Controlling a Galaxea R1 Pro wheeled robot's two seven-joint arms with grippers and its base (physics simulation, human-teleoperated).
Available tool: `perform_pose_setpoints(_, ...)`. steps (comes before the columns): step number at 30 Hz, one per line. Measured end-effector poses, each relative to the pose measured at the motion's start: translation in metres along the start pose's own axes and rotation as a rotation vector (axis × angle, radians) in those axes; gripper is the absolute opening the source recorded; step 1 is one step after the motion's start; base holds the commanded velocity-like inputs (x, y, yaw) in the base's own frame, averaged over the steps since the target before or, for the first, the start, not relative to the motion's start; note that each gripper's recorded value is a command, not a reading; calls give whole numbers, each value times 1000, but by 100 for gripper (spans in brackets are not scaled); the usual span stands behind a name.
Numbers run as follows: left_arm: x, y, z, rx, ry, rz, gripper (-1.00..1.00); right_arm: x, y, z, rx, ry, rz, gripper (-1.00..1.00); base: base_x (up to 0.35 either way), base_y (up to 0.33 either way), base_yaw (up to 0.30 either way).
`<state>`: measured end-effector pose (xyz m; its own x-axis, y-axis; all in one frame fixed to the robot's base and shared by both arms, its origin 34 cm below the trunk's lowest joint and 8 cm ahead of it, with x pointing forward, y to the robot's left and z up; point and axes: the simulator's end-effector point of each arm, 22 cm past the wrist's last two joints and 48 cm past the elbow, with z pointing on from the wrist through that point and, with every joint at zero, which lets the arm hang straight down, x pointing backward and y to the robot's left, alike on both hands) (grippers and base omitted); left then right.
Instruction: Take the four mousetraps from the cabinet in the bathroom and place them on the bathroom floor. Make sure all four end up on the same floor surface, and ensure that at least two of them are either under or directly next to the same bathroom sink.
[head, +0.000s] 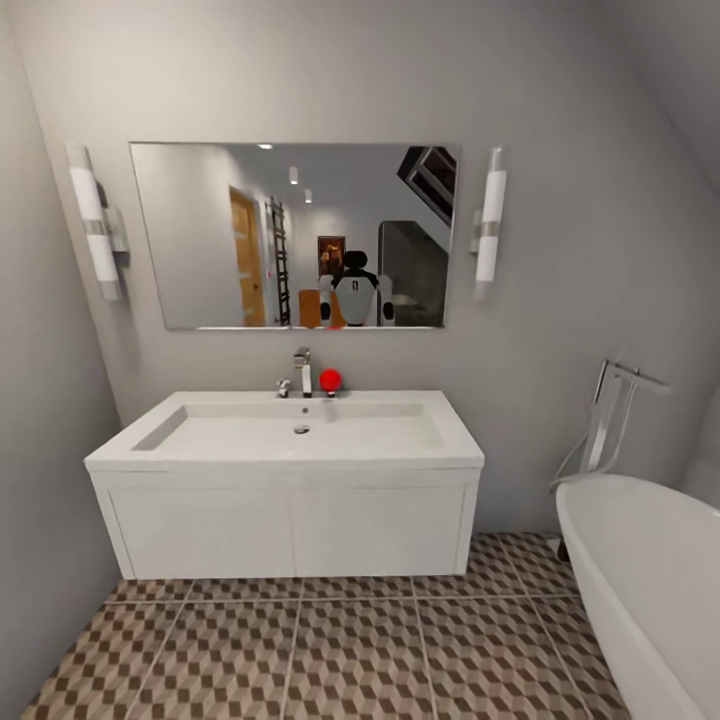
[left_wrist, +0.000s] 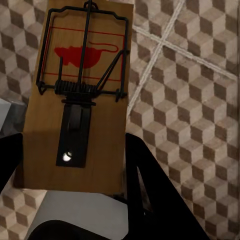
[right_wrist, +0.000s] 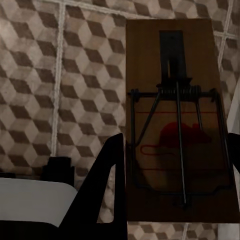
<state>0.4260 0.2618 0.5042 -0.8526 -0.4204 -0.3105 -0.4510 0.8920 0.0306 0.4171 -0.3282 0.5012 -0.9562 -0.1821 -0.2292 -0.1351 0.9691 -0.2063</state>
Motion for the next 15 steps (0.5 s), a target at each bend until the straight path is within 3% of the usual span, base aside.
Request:
perform_pose_setpoints(5, 0, -1, 0, 1, 0, 0, -100, 0, -1, 0, 1, 0, -2, -100, 140, 0, 0)
perform_pose_setpoints(15, 1, -4, -1, 4, 3, -6, -100, 0, -3, 0, 4, 1, 4, -100, 19, 0, 0)
